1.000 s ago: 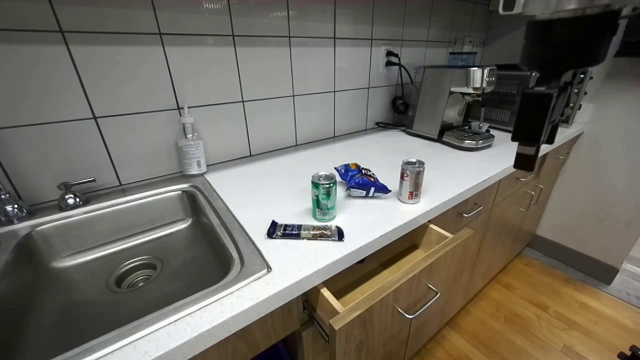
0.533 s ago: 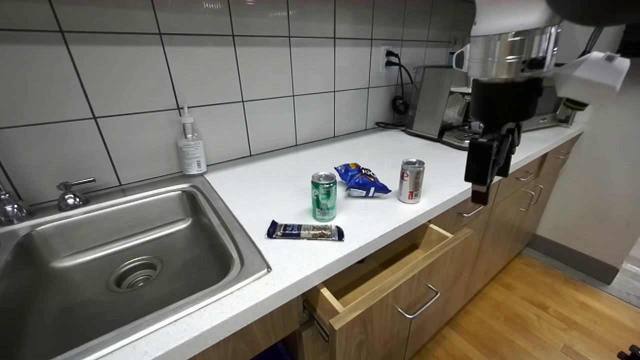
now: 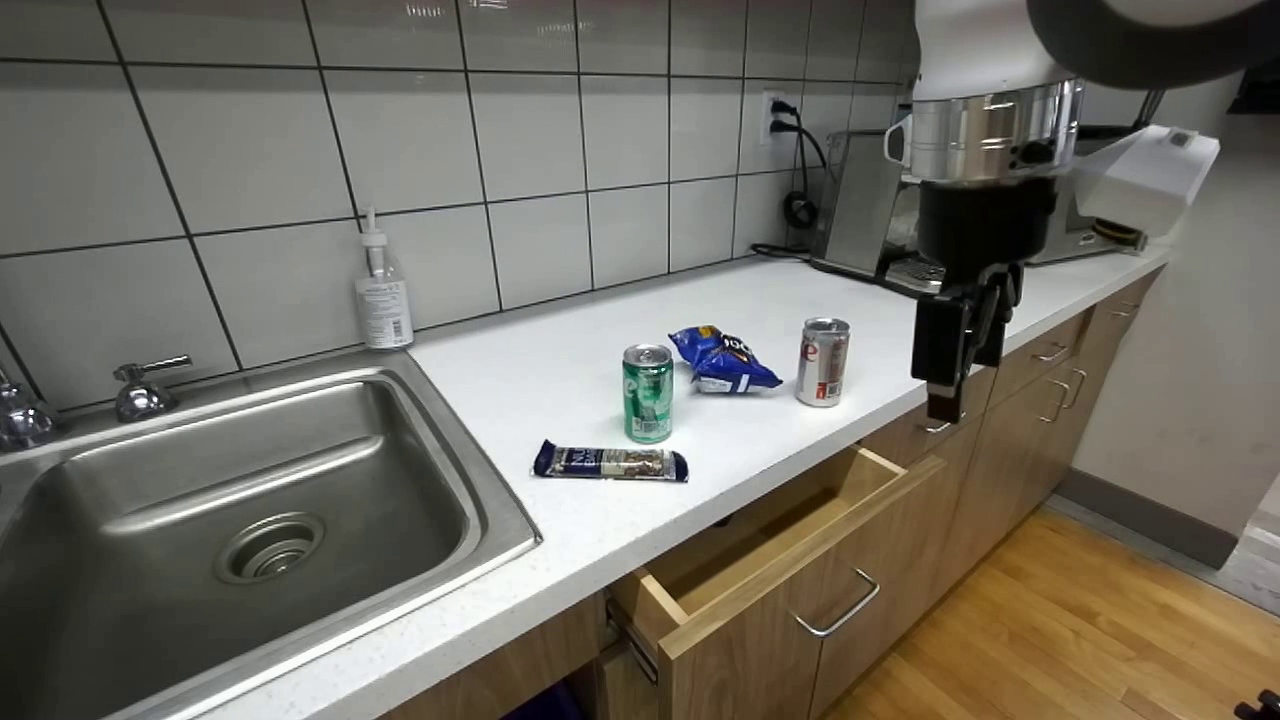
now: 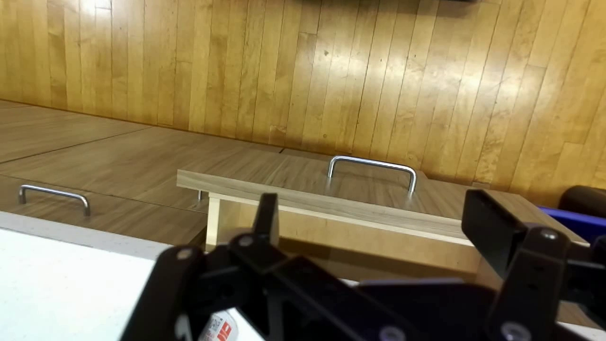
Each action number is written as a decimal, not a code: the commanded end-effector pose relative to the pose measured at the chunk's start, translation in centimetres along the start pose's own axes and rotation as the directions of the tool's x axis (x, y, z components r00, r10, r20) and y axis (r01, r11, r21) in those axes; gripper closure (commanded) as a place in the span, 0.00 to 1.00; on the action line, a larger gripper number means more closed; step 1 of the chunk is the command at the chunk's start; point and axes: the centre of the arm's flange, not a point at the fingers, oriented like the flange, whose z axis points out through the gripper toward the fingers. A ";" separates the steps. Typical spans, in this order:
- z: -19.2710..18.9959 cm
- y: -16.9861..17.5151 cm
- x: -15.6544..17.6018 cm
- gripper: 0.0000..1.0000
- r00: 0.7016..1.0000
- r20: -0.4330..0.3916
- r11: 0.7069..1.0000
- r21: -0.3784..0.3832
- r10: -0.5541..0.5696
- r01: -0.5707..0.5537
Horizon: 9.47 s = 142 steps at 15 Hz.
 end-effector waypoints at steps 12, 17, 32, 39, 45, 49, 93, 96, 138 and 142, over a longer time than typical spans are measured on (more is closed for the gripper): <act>0.0 0.0 0.0 0.00 1.000 0.000 1.000 0.000 0.000 0.000; 0.0 0.0 0.0 0.00 1.000 0.000 1.000 0.000 0.000 0.000; 7.2 -1.4 4.9 0.00 0.979 -0.079 0.981 0.071 0.186 -0.180; 10.9 -1.7 7.5 0.00 0.958 -0.100 0.958 0.125 0.269 -0.256; 13.1 -2.0 9.3 0.00 0.955 -0.116 0.958 0.124 0.274 -0.260; 14.9 -2.3 10.2 0.00 0.960 -0.132 0.966 0.116 0.247 -0.233; 20.1 -3.6 7.2 0.00 0.996 -0.017 0.987 0.136 0.086 -0.083; 20.1 -4.4 5.9 0.00 0.997 -0.008 0.987 0.142 0.074 -0.072; 1.6 10.6 4.6 0.00 0.919 0.054 0.904 0.163 0.391 -0.394; 0.9 12.2 5.3 0.00 0.891 0.087 0.874 0.173 0.445 -0.453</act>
